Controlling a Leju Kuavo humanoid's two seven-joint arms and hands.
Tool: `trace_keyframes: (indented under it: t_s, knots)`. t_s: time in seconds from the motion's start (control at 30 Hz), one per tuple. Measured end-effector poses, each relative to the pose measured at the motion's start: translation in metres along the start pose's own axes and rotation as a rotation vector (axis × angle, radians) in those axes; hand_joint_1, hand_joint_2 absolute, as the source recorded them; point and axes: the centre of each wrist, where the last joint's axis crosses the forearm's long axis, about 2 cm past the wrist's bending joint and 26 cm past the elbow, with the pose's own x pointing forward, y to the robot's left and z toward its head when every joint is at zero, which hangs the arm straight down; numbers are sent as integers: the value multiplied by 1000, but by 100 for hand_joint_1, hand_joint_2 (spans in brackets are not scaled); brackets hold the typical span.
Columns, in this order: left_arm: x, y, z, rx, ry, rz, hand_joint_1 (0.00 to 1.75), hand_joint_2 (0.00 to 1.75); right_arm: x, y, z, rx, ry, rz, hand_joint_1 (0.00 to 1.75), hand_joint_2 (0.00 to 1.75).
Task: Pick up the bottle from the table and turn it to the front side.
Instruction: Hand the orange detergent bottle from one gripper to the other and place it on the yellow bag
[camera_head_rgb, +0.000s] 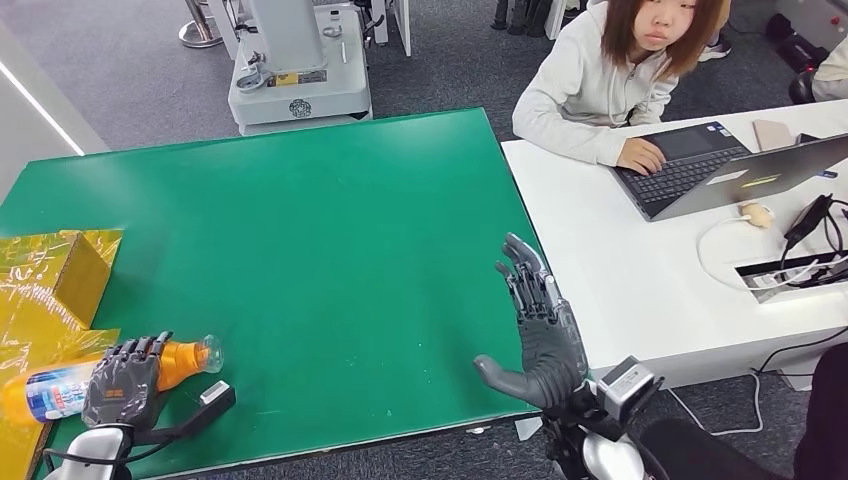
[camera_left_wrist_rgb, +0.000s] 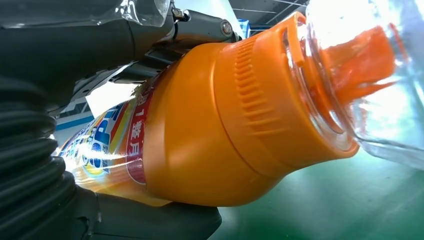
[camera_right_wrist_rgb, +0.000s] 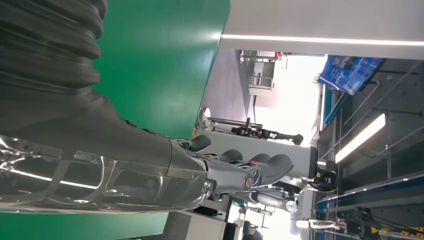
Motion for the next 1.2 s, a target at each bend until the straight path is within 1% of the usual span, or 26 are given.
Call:
trace_keyframes:
  t_s: [0.17, 0.2, 0.23, 0.3, 0.33, 0.37, 0.53, 0.8, 1.1, 1.2]
  knots:
    - [2, 2, -5, -7, 13, -10, 175, 175, -2, 2, 0, 2, 9, -7, 0, 175]
    - [2, 3, -7, -11, 12, -16, 171, 175, -3, 3, 0, 2, 11, -9, 0, 175]
    - [2, 3, -10, -17, 8, -22, 140, 175, -4, 4, 0, 2, 14, -10, 0, 175]
    - [1, 4, -15, -32, -2, -33, 52, 175, -5, 7, 1, 1, 19, -12, 0, 175]
    - [1, 4, -17, -40, -7, -37, 12, 175, -5, 8, 1, 1, 23, -12, 0, 175]
    - [0, 5, -18, -47, -11, -39, 0, 175, -5, 8, 1, 2, 28, -11, 0, 175]
    - [-2, 5, -22, -55, -20, -42, 0, 175, -5, 11, 0, 9, 49, -9, 0, 175]
    - [-3, 0, -20, -46, -45, -41, 0, 175, -7, 14, 1, 10, 56, -5, 0, 175]
    - [1, 1, -20, -40, -51, -31, 0, 175, -7, 18, 1, -2, 68, -14, 0, 175]
    - [3, 0, -18, -20, -73, 7, 0, 175, -7, 19, 6, -5, 81, -13, 0, 175]
